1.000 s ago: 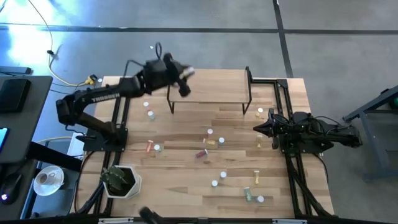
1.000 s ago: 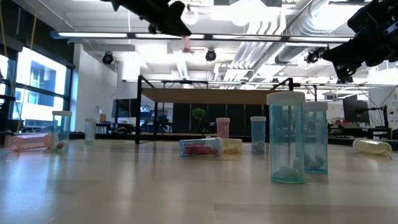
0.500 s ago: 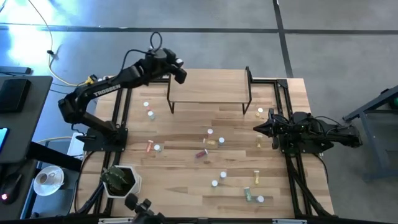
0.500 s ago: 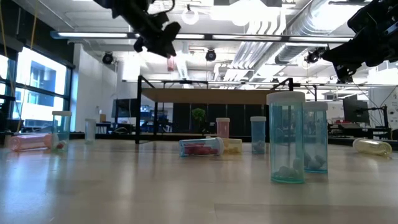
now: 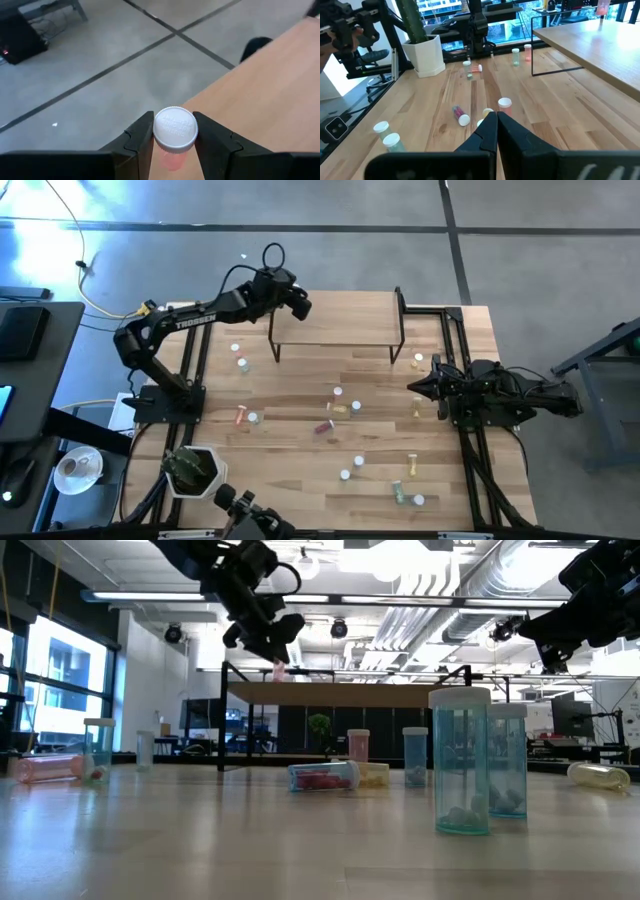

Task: Pick and place medicine bottles onto shelf by color
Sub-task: Put the red medicine bottle on the shelf, then put the blue medicine bottle on the shelf

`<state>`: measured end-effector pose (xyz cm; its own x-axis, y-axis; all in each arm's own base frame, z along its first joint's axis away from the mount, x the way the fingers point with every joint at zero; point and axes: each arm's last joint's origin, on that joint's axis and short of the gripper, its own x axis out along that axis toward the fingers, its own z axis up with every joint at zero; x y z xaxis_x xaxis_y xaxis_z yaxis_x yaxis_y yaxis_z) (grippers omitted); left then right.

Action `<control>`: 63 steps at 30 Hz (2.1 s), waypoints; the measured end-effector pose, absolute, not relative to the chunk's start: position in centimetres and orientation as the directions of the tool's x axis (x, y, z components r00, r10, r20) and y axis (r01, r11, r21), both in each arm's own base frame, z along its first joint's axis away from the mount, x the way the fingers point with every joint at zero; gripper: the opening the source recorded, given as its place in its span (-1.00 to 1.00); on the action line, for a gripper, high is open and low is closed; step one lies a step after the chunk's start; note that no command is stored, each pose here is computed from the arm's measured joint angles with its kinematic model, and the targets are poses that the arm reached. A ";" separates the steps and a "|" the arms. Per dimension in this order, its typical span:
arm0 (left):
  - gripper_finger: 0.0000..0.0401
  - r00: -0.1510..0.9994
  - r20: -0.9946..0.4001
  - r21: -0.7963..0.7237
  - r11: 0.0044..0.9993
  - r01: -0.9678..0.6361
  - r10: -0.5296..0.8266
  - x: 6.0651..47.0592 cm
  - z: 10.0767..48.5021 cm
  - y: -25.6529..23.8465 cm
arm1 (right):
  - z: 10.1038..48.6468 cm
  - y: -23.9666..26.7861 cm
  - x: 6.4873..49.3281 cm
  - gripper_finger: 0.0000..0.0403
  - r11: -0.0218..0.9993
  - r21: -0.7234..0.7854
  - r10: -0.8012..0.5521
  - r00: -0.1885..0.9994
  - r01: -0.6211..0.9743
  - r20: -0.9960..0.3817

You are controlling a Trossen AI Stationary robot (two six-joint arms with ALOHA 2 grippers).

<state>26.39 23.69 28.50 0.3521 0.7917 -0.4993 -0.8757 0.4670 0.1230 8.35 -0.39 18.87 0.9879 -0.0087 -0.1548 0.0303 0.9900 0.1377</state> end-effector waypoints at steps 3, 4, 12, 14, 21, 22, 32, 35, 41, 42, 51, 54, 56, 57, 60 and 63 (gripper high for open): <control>-0.42 0.343 -0.510 0.109 0.454 -0.884 0.789 26.4 28.3 23.7 | 18.9 -0.4 8.4 -1.00 0.990 0.138 -0.008 0.988 0.030 -0.155; -0.42 0.342 -0.511 0.106 0.452 -0.885 0.789 26.4 28.3 23.7 | 18.9 -0.4 8.4 -1.00 0.990 0.138 -0.008 0.988 0.030 -0.155; -0.42 0.341 -0.527 0.091 0.451 -0.888 0.779 26.6 27.7 23.8 | 18.9 -0.4 8.4 -1.00 0.990 0.138 -0.008 0.988 0.030 -0.155; -0.42 0.325 -0.531 0.113 0.445 -0.888 0.782 26.7 27.5 23.9 | 18.9 -0.4 8.4 -1.00 0.990 0.138 -0.008 0.988 0.030 -0.155; -0.42 0.309 -0.535 0.110 0.428 -0.897 0.786 26.6 27.4 23.8 | 18.9 -0.4 8.4 -1.00 0.990 0.137 -0.009 0.988 0.030 -0.155; -0.42 0.305 -0.542 0.107 0.425 -0.899 0.783 26.6 27.3 23.8 | 18.9 -0.4 8.4 -1.00 0.990 0.138 -0.009 0.988 0.030 -0.155; -0.42 0.290 -0.555 0.114 0.417 -0.902 0.780 26.4 27.2 23.9 | 18.9 -0.4 8.4 -1.00 0.990 0.138 -0.009 0.988 0.030 -0.155; -0.42 0.291 -0.560 0.115 0.420 -0.900 0.776 26.4 27.1 23.8 | 18.9 -0.4 8.4 -1.00 0.990 0.138 -0.008 0.988 0.030 -0.155; -0.42 0.311 -0.567 0.088 0.432 -0.898 0.763 26.4 27.1 23.8 | 18.9 -0.4 8.4 -1.00 0.990 0.138 -0.009 0.988 0.030 -0.155; -0.42 0.311 -0.567 0.088 0.432 -0.898 0.763 26.4 27.1 23.8 | 18.9 -0.4 8.4 -1.00 0.990 0.138 -0.008 0.988 0.030 -0.155; -0.26 0.313 -0.570 0.087 0.434 -0.897 0.760 26.4 27.1 23.8 | 18.9 -0.4 8.4 -1.00 0.990 0.138 -0.009 0.988 0.030 -0.155; -0.20 0.313 -0.569 0.087 0.434 -0.897 0.760 26.4 27.1 23.8 | 18.9 -0.4 8.4 -1.00 0.990 0.138 -0.008 0.988 0.030 -0.155; -0.18 0.315 -0.565 0.085 0.434 -0.897 0.763 26.5 27.1 23.8 | 18.9 -0.4 8.4 -1.00 0.990 0.138 -0.009 0.988 0.030 -0.155; -0.17 0.315 -0.562 0.085 0.433 -0.898 0.765 26.5 27.2 23.8 | 18.9 -0.4 8.4 -1.00 0.990 0.138 -0.008 0.988 0.030 -0.155; -0.15 0.316 -0.544 0.089 0.428 -0.899 0.777 26.5 27.3 23.9 | 18.9 -0.4 8.4 -1.00 0.990 0.138 -0.008 0.988 0.030 -0.155; -0.15 0.326 -0.535 0.086 0.434 -0.897 0.780 26.6 27.5 23.9 | 18.9 -0.4 8.4 -1.00 0.990 0.138 -0.008 0.988 0.030 -0.155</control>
